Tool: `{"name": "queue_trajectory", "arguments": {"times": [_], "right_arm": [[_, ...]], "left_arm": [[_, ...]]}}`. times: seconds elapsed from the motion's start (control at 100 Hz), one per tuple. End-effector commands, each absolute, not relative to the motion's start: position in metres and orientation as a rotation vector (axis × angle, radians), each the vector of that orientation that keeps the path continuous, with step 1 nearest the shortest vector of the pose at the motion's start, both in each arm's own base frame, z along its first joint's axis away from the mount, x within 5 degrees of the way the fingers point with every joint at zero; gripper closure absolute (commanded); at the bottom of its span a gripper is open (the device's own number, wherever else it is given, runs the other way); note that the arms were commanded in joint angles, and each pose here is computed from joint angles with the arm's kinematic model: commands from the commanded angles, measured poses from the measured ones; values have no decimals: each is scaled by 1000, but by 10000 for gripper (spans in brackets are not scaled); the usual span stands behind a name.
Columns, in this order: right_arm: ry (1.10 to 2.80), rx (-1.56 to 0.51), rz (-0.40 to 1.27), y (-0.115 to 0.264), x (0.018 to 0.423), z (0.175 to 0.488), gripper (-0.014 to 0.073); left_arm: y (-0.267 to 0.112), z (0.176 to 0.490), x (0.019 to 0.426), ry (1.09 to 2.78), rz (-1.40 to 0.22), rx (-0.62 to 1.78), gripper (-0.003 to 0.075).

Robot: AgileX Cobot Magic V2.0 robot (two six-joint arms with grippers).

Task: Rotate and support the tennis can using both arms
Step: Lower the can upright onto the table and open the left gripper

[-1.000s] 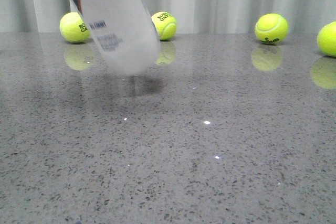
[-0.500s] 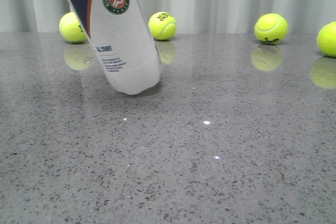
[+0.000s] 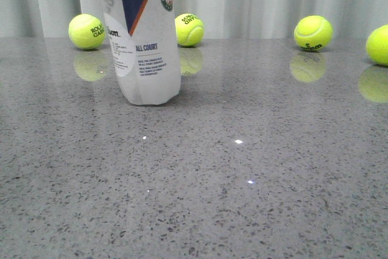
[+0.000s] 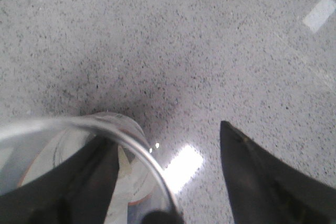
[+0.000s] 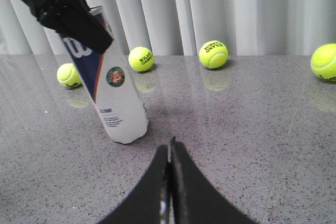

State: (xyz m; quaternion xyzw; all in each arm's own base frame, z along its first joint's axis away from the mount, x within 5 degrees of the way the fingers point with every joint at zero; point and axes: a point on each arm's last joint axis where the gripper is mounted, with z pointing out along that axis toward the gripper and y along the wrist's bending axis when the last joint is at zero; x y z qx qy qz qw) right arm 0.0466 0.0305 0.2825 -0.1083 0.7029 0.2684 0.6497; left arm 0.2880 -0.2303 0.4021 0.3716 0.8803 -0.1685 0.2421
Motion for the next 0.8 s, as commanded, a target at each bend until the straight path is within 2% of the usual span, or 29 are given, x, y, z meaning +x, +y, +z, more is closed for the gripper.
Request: {"name": "queue_trajectory", "arguments": {"times": [0.0, 0.19, 0.32, 0.39, 0.44, 0.57, 0.79], "right_arm": [[1496, -215, 612, 28, 47, 298, 655], [1496, -215, 612, 28, 47, 298, 655], [1496, -215, 612, 28, 47, 298, 655], [1496, -215, 612, 28, 47, 298, 655], [1496, -215, 612, 28, 47, 298, 655], [1496, -215, 612, 28, 47, 298, 655], [1496, -215, 612, 28, 47, 298, 655]], "left_arm": [[-231, 433, 282, 2267, -529, 970, 297], [-232, 444, 283, 2210, -545, 946, 298], [-231, 459, 280, 2114, -554, 902, 316], [-229, 470, 275, 2048, -546, 883, 386], [-226, 477, 271, 2014, -528, 877, 465], [-221, 487, 258, 1967, -492, 885, 743], [-207, 486, 234, 1869, -506, 839, 739]]}}
